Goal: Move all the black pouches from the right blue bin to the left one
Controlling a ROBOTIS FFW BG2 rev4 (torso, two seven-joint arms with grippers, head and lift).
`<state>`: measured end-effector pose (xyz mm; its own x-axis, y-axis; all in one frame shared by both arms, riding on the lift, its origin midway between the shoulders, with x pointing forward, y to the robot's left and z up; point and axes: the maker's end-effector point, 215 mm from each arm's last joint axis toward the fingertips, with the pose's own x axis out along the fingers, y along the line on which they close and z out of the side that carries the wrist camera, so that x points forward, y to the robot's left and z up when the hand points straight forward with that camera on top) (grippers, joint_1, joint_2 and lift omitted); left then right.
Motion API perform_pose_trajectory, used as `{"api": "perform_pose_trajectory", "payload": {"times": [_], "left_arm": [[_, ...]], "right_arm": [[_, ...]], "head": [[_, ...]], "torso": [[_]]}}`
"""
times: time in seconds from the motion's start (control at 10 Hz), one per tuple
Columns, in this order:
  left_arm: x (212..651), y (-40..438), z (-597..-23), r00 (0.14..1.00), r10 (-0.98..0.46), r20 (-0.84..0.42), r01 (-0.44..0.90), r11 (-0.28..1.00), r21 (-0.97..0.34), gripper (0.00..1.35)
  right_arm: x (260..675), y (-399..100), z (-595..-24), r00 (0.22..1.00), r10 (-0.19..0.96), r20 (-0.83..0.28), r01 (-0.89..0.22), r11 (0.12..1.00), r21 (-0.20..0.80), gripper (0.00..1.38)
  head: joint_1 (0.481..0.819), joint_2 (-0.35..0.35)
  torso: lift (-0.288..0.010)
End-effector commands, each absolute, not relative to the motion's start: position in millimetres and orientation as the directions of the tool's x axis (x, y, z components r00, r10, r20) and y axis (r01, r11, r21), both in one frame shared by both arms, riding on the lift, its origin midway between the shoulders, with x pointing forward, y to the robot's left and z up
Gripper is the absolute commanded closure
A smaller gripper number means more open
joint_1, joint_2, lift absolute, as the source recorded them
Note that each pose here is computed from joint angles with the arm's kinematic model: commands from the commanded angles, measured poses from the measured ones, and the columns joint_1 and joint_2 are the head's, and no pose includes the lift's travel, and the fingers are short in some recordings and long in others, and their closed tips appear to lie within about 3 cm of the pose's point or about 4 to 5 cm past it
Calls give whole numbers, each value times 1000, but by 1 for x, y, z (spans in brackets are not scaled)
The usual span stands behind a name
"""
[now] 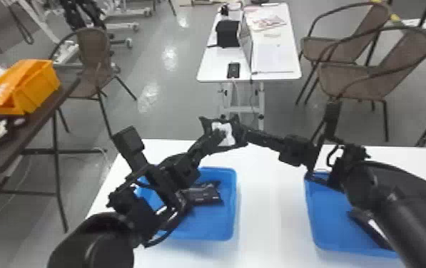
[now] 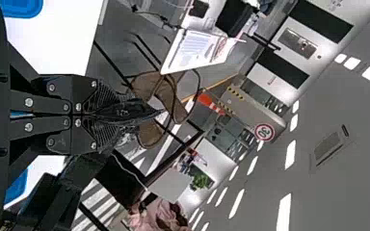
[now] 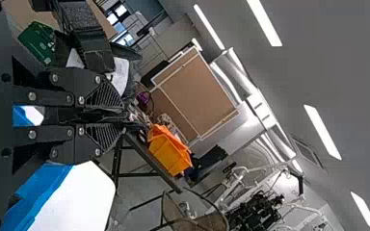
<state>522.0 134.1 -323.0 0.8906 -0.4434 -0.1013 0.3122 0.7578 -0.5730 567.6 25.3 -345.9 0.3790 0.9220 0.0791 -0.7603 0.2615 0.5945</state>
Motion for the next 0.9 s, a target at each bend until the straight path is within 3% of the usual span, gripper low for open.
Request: {"api": "perform_pose_trajectory", "payload": {"times": [0.0, 0.1, 0.2, 0.4, 0.8], "left_arm": [[526, 161, -327, 924, -369, -103, 269, 818, -509, 1216], [526, 199, -337, 956, -265, -123, 197, 896, -398, 1216], [521, 238, -355, 974, -155, -168, 109, 960, -259, 1216], [499, 289, -405, 966, -24, -259, 8, 998, -62, 1216], [465, 283, -495, 889, -32, -456, 40, 999, 7, 1216]], "right_arm": [[570, 15, -351, 411, 909, 76, -754, 292, 588, 130], [573, -1, -360, 464, 885, 44, -737, 358, 573, 24], [575, -23, -377, 521, 853, -18, -713, 446, 541, 116], [568, -63, -404, 606, 792, -71, -639, 537, 551, 156], [547, -104, -446, 643, 750, -155, -558, 598, 575, 159]], "head": [[695, 158], [695, 168], [695, 176], [695, 214], [695, 213]], "torso": [[10], [10], [10], [10], [10]]}}
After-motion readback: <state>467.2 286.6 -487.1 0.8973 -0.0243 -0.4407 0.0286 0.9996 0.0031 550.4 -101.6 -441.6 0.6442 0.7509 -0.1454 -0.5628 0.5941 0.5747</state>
